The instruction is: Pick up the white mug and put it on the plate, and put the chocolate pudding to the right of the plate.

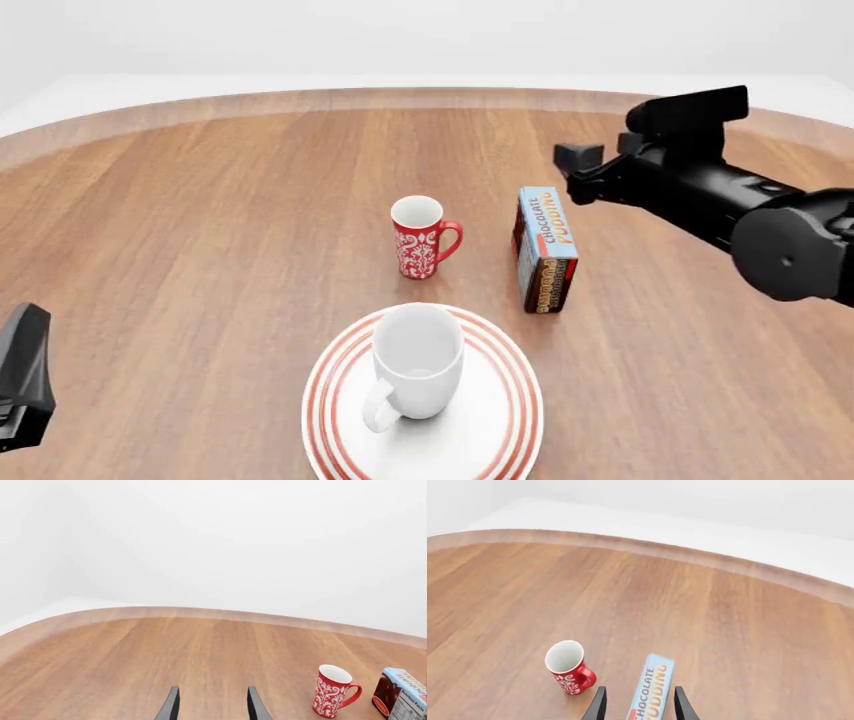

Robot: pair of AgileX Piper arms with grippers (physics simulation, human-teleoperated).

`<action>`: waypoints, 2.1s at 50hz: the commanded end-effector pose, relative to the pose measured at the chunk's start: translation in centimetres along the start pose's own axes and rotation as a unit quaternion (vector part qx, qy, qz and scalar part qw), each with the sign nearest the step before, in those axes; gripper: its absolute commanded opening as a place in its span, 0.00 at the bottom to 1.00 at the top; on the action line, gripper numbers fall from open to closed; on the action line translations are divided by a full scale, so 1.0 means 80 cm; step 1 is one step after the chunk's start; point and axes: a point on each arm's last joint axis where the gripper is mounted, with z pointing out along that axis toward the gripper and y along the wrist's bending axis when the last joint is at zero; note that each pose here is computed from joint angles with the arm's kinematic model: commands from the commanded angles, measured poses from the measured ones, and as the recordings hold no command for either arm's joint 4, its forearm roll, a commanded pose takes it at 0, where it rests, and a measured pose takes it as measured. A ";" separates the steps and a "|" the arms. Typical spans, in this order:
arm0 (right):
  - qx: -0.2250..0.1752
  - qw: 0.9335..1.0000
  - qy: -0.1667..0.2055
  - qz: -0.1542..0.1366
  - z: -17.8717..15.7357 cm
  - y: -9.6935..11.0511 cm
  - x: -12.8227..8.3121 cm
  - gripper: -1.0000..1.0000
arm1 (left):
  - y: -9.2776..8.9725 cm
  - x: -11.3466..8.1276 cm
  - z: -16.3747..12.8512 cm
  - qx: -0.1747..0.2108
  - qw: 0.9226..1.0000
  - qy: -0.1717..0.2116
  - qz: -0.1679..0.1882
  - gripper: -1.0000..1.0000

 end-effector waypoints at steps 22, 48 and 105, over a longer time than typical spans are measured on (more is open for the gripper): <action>0.019 0.999 0.019 0.034 0.025 -0.015 -0.003 1.00 | 0.000 0.001 0.000 0.001 1.000 0.000 -0.005 1.00; 0.032 0.997 0.045 0.051 0.054 -0.026 0.012 1.00 | 0.000 0.001 0.000 0.002 1.000 0.000 -0.008 1.00; 0.030 0.995 0.088 0.041 0.095 -0.025 0.050 1.00 | 0.000 0.001 0.000 0.001 1.000 0.000 -0.009 1.00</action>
